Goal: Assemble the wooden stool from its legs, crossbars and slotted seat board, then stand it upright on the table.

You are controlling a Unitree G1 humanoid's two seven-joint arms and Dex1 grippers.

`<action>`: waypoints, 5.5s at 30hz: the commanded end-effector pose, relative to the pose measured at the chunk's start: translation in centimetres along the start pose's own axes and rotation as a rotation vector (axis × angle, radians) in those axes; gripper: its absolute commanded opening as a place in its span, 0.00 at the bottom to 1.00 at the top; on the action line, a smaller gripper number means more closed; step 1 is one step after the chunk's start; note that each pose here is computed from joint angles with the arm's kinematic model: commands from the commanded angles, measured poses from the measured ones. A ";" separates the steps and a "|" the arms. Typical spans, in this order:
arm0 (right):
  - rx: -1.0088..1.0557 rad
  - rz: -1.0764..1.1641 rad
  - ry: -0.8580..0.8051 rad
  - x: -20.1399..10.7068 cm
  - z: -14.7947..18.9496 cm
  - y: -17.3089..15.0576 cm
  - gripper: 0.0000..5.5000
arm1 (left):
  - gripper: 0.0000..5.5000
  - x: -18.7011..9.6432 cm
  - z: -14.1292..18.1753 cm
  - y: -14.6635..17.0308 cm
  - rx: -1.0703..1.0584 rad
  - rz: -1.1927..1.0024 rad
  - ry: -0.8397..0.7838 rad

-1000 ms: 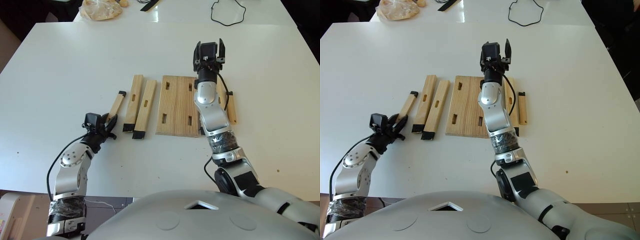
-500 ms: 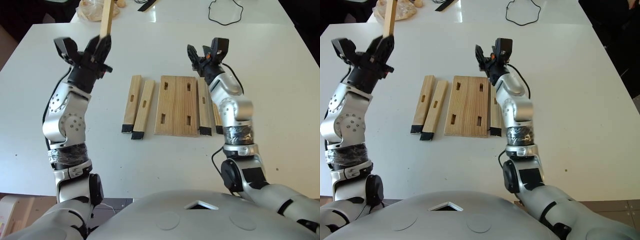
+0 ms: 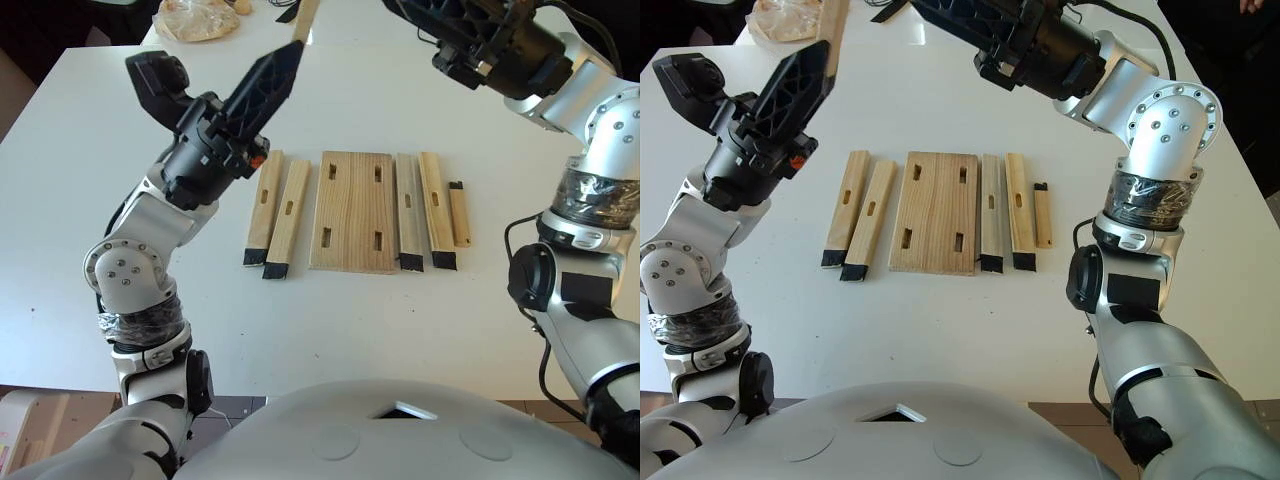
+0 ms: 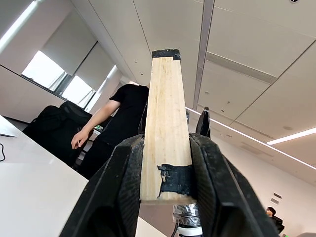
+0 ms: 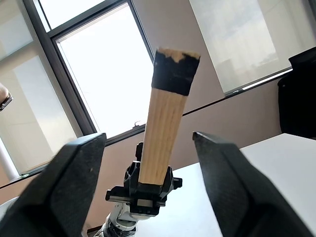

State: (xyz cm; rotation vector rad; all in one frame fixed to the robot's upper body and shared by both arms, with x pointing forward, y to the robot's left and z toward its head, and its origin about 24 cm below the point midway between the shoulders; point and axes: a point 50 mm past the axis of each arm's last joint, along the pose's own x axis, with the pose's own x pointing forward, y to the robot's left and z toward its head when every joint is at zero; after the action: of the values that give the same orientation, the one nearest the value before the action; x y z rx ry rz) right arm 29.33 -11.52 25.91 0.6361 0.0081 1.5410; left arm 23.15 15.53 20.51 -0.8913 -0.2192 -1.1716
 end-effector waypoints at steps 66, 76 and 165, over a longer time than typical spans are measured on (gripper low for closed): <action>-0.577 -0.465 0.527 -12.0 -4.2 -0.4 0.24 | 0.43 2.4 2.6 7.3 0.697 1.257 -0.292; -0.637 -0.313 0.693 -12.8 -5.7 -3.5 0.24 | 0.43 3.4 -1.2 7.7 0.827 1.309 -0.257; -0.317 -0.620 0.545 -19.9 -14.0 -5.8 0.24 | 0.43 4.4 0.7 11.5 0.748 1.127 -0.233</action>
State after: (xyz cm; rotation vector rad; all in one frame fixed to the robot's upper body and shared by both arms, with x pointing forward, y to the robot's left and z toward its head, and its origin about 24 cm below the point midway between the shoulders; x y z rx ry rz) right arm 29.93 -23.86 8.49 -0.1134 0.1320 1.0407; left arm 35.20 13.84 17.51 -0.3406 -0.2555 0.0935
